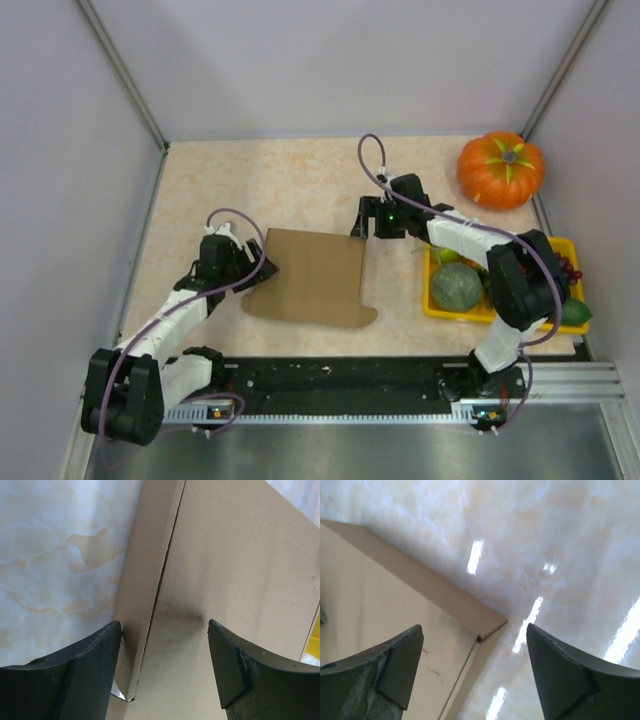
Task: Fold the paper box
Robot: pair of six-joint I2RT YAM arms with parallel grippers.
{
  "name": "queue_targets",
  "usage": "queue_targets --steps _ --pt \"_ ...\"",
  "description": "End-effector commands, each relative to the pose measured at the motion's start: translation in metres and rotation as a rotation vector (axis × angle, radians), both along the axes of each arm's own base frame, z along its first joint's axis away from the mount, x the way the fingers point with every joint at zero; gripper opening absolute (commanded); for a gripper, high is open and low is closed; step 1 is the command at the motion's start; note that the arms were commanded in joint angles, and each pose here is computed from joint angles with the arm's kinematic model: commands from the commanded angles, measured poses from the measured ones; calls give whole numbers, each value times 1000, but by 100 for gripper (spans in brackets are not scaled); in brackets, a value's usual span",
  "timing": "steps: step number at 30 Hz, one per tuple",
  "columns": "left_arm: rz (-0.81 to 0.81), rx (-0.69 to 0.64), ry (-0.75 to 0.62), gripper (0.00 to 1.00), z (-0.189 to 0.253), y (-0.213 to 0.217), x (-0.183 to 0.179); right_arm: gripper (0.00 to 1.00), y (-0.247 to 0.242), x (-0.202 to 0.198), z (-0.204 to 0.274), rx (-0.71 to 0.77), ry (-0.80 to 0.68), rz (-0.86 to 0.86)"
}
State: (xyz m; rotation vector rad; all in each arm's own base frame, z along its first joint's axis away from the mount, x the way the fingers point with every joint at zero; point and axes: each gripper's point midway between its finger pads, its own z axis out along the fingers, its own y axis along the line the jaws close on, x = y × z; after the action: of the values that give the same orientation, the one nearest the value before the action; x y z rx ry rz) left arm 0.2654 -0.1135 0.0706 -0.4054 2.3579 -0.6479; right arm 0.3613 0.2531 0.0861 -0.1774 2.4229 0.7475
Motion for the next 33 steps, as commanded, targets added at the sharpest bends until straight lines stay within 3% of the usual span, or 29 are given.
queue_targets --steps 1,6,7,9,11,12,13,15,17,18,21,24,29,33 --pt "-64 -35 -140 75 18 -8 3 87 -12 -37 11 -52 10 99" --pt "-219 -219 -53 75 7 -41 -30 87 6 -109 8 22 80 241" --pt "-252 -318 -95 73 22 -56 -28 87 9 -121 11 53 77 254" --pt "-217 -446 -77 72 17 -65 -37 87 19 -127 18 138 87 234" --pt "-199 -469 -111 72 17 -65 -34 87 20 -114 20 170 62 207" --pt "-210 -439 -124 72 19 -64 -29 87 16 -105 20 152 50 184" --pt "-190 -387 -118 79 17 -60 -25 87 2 -95 19 94 71 134" --pt "-150 -224 -44 81 9 -42 -28 88 -27 -71 23 -104 -25 51" --pt "-47 -81 -103 82 24 -16 -21 92 -48 -84 19 -230 -8 46" --pt "-50 -22 -46 82 15 -7 -37 92 -52 -94 15 -244 15 55" --pt "-58 -16 -61 82 32 -6 -55 94 -53 -134 14 -237 24 94" --pt "-173 -77 -66 74 38 -39 -80 92 -45 -167 19 -155 41 136" --pt "-168 14 -73 78 29 -34 -77 90 -40 -173 19 -105 13 169" --pt "-159 8 -171 80 40 -37 -61 92 -32 -167 12 -96 -12 206"
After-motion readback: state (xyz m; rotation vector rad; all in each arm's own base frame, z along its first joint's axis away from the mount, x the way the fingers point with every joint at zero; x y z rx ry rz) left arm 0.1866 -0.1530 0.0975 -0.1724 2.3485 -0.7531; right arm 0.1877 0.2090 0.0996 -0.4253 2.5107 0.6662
